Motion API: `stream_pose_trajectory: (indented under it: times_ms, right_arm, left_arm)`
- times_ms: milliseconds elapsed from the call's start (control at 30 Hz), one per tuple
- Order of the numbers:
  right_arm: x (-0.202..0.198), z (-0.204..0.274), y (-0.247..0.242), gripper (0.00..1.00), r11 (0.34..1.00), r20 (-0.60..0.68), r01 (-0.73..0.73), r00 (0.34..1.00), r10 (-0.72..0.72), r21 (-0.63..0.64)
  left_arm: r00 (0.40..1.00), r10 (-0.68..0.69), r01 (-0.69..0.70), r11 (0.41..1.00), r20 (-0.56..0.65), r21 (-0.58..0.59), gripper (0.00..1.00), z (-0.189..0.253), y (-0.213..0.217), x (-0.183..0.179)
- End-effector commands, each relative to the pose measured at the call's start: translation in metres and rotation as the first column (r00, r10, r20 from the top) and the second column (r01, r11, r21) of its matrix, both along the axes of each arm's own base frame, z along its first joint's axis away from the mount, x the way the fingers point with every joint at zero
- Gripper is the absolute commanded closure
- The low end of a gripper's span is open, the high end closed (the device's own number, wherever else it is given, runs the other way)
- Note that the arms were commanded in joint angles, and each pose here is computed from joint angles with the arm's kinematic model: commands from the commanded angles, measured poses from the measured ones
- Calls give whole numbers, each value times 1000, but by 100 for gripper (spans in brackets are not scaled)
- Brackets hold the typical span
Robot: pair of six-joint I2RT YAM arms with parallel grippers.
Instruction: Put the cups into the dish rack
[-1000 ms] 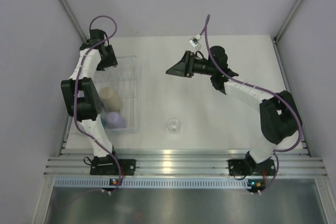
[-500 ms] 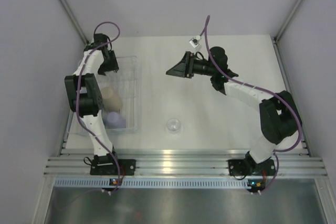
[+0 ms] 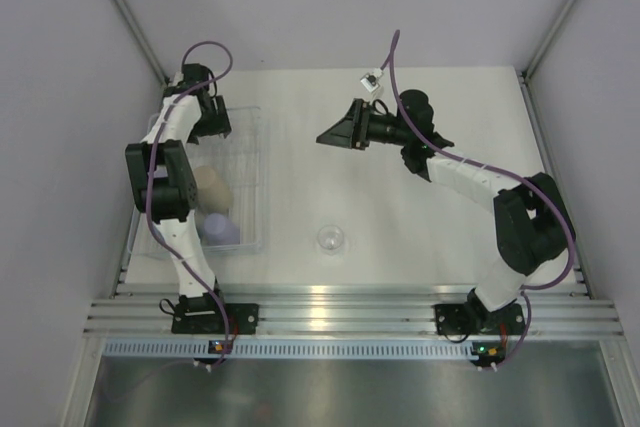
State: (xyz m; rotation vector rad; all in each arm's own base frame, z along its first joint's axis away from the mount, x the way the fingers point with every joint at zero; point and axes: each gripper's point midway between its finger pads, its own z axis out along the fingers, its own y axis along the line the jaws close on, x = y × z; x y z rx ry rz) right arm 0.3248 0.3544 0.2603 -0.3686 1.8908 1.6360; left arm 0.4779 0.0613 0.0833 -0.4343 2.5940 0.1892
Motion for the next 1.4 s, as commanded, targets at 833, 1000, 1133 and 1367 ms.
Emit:
stream_pose_trajectory:
  times_ms: [833,1000,1133,1367]
  right_arm:
    - [-66,-111,-47,40,758,62,-96,982,177,-645]
    - [-88,-127,-45,40,696,46,-127,973,225,-706]
    - [-110,-138,-39,40,649,18,-175,960,279,-740]
    - [-131,-157,-37,40,584,-27,-224,945,327,-780]
  left_arm:
    - [930,-78,150,973,359,-176,17,152,-57,-68]
    - [900,-127,262,922,417,-284,17,158,-88,-95]
    - [898,-141,277,918,416,-286,16,150,-91,-111]
    - [898,-132,278,910,419,-309,16,149,-95,-124]
